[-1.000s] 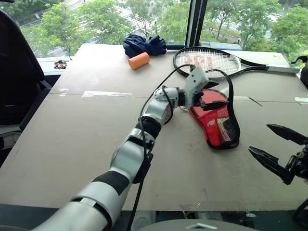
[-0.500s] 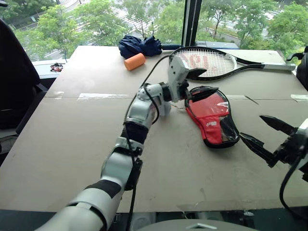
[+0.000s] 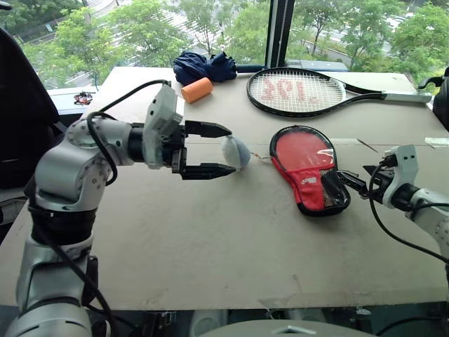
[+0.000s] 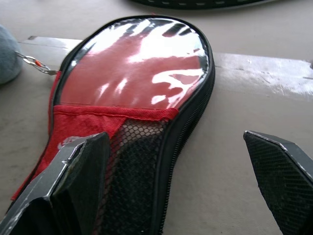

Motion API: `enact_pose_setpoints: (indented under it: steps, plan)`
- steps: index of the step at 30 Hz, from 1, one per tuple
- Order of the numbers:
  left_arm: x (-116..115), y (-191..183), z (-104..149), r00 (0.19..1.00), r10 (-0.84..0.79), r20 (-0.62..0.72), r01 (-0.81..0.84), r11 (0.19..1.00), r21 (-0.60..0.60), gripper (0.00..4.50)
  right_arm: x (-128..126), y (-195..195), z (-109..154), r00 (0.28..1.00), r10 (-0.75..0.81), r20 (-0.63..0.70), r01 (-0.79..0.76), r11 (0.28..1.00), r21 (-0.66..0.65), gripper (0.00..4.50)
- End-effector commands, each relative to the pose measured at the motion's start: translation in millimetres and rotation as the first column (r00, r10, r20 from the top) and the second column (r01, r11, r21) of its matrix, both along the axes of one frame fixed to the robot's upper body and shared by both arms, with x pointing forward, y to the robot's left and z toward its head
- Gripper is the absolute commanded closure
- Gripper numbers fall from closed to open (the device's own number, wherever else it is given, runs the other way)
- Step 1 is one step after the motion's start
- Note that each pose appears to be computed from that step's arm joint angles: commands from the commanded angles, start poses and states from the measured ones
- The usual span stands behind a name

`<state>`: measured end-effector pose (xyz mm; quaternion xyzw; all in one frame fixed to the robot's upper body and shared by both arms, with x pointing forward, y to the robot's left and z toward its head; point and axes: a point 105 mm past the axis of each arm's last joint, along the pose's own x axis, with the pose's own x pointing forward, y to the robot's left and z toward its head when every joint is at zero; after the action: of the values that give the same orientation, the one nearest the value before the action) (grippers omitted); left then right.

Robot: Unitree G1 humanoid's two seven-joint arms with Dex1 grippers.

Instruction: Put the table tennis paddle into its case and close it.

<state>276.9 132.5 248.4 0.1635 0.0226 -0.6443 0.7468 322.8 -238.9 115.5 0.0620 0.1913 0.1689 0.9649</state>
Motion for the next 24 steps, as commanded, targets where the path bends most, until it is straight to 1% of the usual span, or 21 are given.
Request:
enact_pose_setpoints:
  steps: [1,5,8,10,12,14,15,16,21,24]
  plan:
    - [-10,4,19,0.998,-0.015,0.063,0.015,1.0,0.016,0.0,12,0,-4,0.997,-0.022,-0.074,0.031,0.993,0.113,0.05]
    - [-10,4,23,0.996,0.01,0.085,-0.011,1.0,0.011,0.0,28,15,-11,0.993,0.031,-0.111,-0.019,0.994,0.109,0.05]
    - [-10,1,22,0.996,0.021,0.091,-0.022,1.0,0.008,0.0,31,24,-19,0.989,0.053,-0.14,-0.041,0.995,0.091,0.78]
    - [-9,1,22,0.994,0.038,0.101,-0.039,0.999,0.01,0.0,31,26,-24,0.986,0.057,-0.158,-0.041,0.994,0.1,1.76]
    - [-8,2,23,0.993,0.052,0.106,-0.053,0.999,0.002,0.0,30,27,-26,0.984,0.06,-0.168,-0.04,0.992,0.122,2.87]
    - [-7,3,24,0.992,0.062,0.109,-0.063,0.998,0.001,0.0,28,28,-26,0.983,0.066,-0.173,-0.039,0.987,0.155,3.77]
    - [-7,3,24,0.992,0.065,0.111,-0.066,0.998,0.0,0.0,27,30,-25,0.982,0.073,-0.174,-0.041,0.983,0.18,4.34]
    - [-7,3,24,0.991,0.067,0.112,-0.067,0.998,0.001,0.0,26,31,-24,0.982,0.082,-0.173,-0.047,0.98,0.195,4.43]
    - [-5,3,25,0.99,0.076,0.119,-0.076,0.997,-0.007,0.0,17,43,-24,0.973,0.142,-0.18,-0.098,0.967,0.233,4.43]
    - [-5,2,26,0.99,0.076,0.121,-0.075,0.997,-0.008,0.0,12,48,-27,0.97,0.153,-0.189,-0.107,0.966,0.234,4.43]
